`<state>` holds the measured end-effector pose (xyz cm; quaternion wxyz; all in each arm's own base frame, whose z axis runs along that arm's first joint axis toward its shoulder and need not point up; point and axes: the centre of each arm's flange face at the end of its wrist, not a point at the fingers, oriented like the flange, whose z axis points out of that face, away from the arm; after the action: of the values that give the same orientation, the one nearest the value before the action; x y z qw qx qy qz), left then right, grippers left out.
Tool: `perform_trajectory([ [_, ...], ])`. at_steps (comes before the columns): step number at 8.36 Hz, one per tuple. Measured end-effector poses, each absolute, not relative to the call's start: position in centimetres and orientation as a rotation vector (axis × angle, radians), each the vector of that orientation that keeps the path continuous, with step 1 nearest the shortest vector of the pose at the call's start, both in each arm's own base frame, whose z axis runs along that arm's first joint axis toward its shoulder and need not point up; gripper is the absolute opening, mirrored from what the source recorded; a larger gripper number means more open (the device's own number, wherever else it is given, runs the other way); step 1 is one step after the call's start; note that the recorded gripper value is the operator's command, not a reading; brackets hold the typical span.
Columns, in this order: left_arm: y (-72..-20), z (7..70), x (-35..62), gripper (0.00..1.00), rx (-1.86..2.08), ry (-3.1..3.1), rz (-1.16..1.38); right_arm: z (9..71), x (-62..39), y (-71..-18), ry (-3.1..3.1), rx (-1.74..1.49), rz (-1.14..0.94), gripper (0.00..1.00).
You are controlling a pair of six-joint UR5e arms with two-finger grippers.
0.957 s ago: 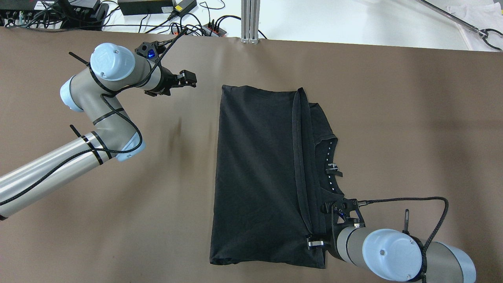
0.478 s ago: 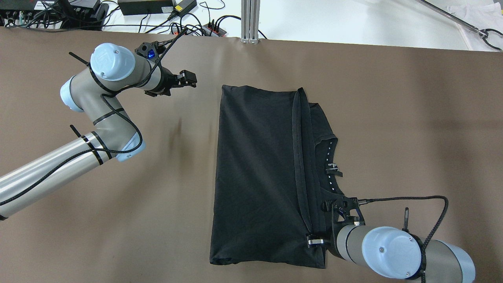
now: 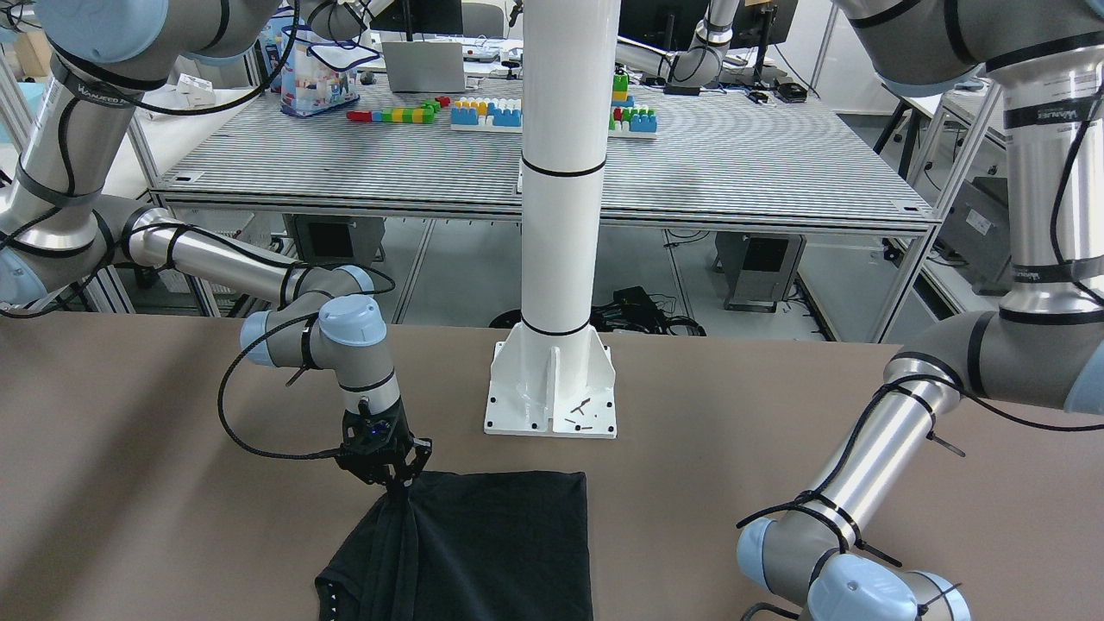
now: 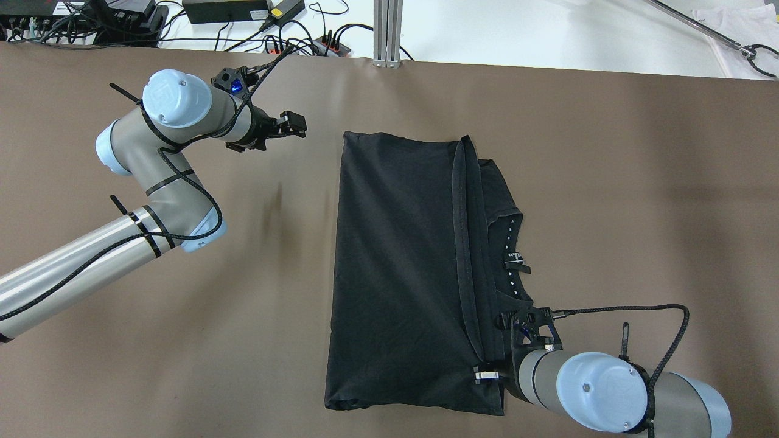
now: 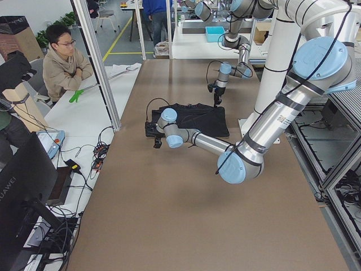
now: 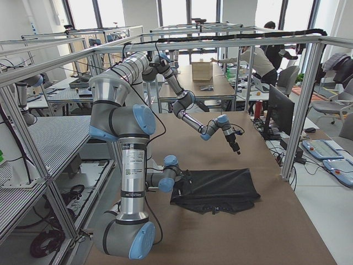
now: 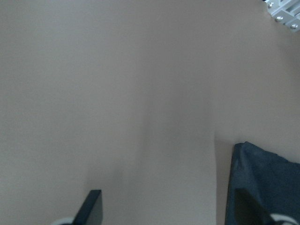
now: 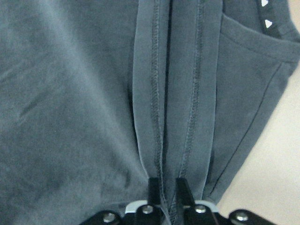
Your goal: Fold clothes
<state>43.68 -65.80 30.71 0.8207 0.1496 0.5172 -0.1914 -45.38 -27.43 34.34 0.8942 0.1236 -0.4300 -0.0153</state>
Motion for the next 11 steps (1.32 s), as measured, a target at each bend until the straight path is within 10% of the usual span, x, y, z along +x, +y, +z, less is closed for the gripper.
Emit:
perform_trajectory([
  [4, -65.7, 30.7, 43.8, 1.0, 0.316, 1.103, -0.41, 34.6, -43.2, -27.1, -0.898, 0.231, -0.031, 0.01],
  [6, -65.7, 30.5, 43.8, 1.0, 0.309, 1.108, -0.425, 35.9, -42.5, -26.3, -0.884, 0.173, 0.038, 0.46],
  [7, -65.6, 30.5, 43.8, 1.0, 0.307, 1.11, -0.429, 35.1, -43.3, -26.2, -0.902, 0.159, 0.057, 0.54],
  [11, -65.4, 30.3, 44.2, 1.0, 0.303, 1.114, -0.426, 33.4, -45.4, -26.8, -0.928, 0.156, 0.075, 0.51],
])
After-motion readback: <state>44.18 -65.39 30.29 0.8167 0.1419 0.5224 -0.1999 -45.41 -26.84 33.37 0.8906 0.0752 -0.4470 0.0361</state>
